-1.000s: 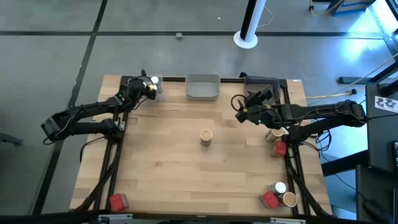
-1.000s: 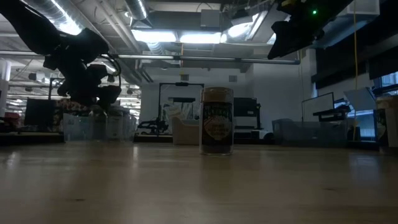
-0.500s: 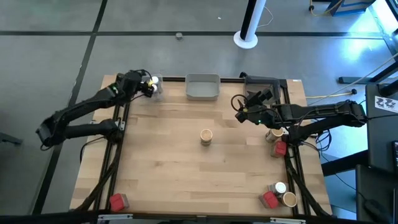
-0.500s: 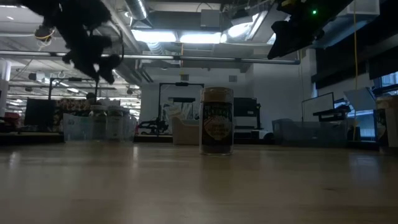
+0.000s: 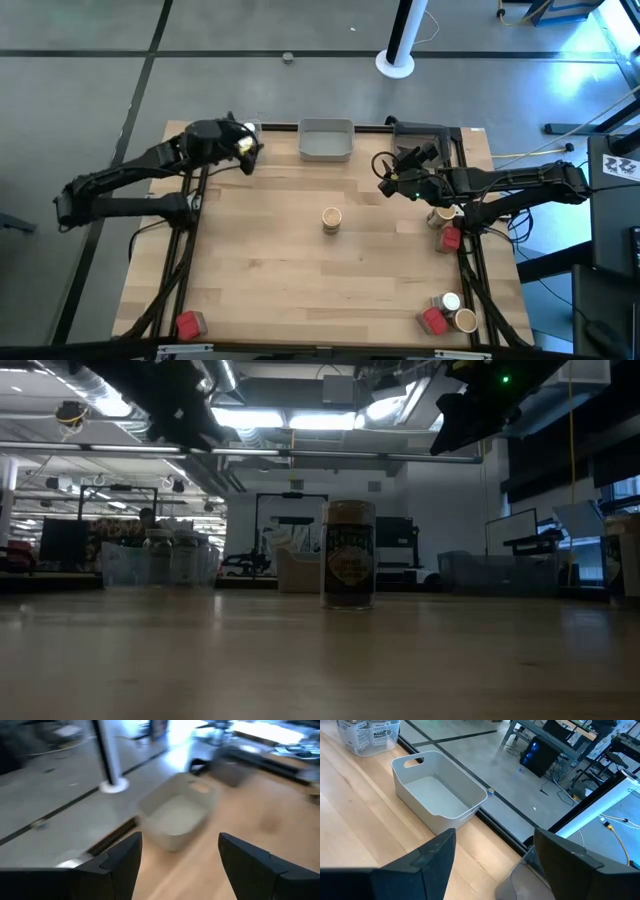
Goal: Sort spices by type
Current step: Put the gold seasoning bottle into the black bin
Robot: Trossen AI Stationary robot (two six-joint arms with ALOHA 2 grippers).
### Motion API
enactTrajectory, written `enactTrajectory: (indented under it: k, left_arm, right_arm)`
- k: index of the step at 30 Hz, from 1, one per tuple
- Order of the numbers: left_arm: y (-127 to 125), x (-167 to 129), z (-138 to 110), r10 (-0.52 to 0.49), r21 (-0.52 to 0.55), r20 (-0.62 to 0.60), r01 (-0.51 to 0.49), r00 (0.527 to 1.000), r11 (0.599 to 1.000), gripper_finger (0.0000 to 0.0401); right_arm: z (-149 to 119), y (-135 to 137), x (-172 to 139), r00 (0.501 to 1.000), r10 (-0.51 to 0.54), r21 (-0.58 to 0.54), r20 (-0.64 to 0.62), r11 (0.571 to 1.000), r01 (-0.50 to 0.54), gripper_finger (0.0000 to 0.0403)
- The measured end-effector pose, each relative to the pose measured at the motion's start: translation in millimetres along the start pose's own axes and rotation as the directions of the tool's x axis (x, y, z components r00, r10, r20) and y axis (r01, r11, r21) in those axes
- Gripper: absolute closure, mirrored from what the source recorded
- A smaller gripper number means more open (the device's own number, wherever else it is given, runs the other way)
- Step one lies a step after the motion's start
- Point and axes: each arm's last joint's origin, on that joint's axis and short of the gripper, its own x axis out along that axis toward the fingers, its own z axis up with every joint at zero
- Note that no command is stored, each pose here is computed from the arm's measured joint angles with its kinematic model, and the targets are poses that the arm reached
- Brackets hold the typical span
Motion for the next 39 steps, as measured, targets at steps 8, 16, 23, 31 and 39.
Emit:
enactTrajectory:
  k: [8, 16, 23, 31, 39]
  left_arm:
    - [-45, 19, 4, -0.193, 0.119, 0.067, 0.184, 0.979, 0.976, 0.0157]
    - [-78, 45, 8, -0.283, 0.250, 0.175, 0.235, 0.943, 0.939, 0.0157]
    - [-102, 67, -2, -0.327, 0.371, 0.170, 0.247, 0.929, 0.895, 0.0157]
    - [-105, 77, -14, -0.312, 0.441, 0.090, 0.244, 0.946, 0.864, 0.0157]
    - [-107, 73, -20, -0.315, 0.462, 0.026, 0.268, 0.949, 0.845, 0.0157]
  right_arm:
    - [-1, 4, 0, 0.989, 0.142, 0.015, -0.037, 0.990, -0.141, 0.0134]
    - [-1, 9, -1, 0.948, 0.309, 0.045, -0.076, 0.951, -0.306, 0.0134]
    - [14, -5, -16, 0.928, 0.325, -0.008, -0.185, 0.943, -0.332, 0.0134]
    - [50, -47, -57, 0.880, 0.332, 0.147, -0.339, 0.943, -0.299, 0.0134]
    - [38, -68, -75, 0.734, 0.330, 0.321, -0.593, 0.933, -0.160, 0.0134]
